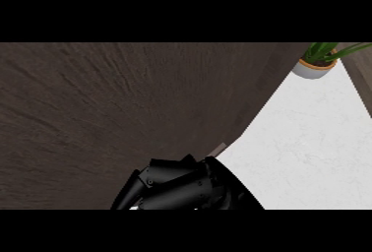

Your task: Pick up the bottled water, place it into the cabinet and close the cabinet

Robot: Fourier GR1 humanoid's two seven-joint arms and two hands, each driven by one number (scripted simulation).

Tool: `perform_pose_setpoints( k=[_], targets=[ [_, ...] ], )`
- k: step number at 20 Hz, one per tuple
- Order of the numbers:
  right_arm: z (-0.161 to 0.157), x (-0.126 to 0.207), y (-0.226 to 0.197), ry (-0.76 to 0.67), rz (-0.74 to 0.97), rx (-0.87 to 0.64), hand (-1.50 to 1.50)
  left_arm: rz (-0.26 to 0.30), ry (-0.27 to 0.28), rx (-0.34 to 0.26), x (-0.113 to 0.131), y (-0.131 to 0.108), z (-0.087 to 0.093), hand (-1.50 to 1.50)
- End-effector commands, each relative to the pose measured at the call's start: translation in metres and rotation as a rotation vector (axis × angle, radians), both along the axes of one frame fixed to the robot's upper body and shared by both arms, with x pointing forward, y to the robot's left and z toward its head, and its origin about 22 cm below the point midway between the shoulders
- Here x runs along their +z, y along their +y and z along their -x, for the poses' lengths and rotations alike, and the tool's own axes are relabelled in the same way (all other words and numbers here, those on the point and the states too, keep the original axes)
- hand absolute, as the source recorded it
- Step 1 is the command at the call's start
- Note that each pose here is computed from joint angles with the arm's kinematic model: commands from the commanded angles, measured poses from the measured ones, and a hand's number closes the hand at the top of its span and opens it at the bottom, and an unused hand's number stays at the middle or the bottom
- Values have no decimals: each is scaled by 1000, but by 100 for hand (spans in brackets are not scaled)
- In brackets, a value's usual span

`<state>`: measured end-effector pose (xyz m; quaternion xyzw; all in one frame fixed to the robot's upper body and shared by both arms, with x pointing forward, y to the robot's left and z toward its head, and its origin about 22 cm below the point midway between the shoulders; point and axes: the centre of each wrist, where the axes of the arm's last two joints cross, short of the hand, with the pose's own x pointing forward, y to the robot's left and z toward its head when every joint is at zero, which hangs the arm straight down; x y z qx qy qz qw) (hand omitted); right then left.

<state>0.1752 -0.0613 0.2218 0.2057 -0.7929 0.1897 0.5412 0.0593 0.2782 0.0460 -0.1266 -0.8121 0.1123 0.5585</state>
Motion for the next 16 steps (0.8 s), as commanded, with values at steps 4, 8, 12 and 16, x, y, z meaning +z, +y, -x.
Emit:
perform_pose_setpoints(
  k=[4, 8, 12, 16],
  targets=[
    [-69, 10, 20, 35, 21, -46, 150, -3, 8, 22, -2, 30, 23, 150],
    [-103, 14, 4, 45, 22, -55, 150, 2, -10, 21, -10, 43, 22, 150],
    [-139, 12, 13, 79, 84, -46, 150, -2, -15, 16, 6, 46, 22, 150],
    [-169, -13, 18, 110, 89, -77, 150, 6, -8, 22, 3, 47, 16, 150]
  ],
)
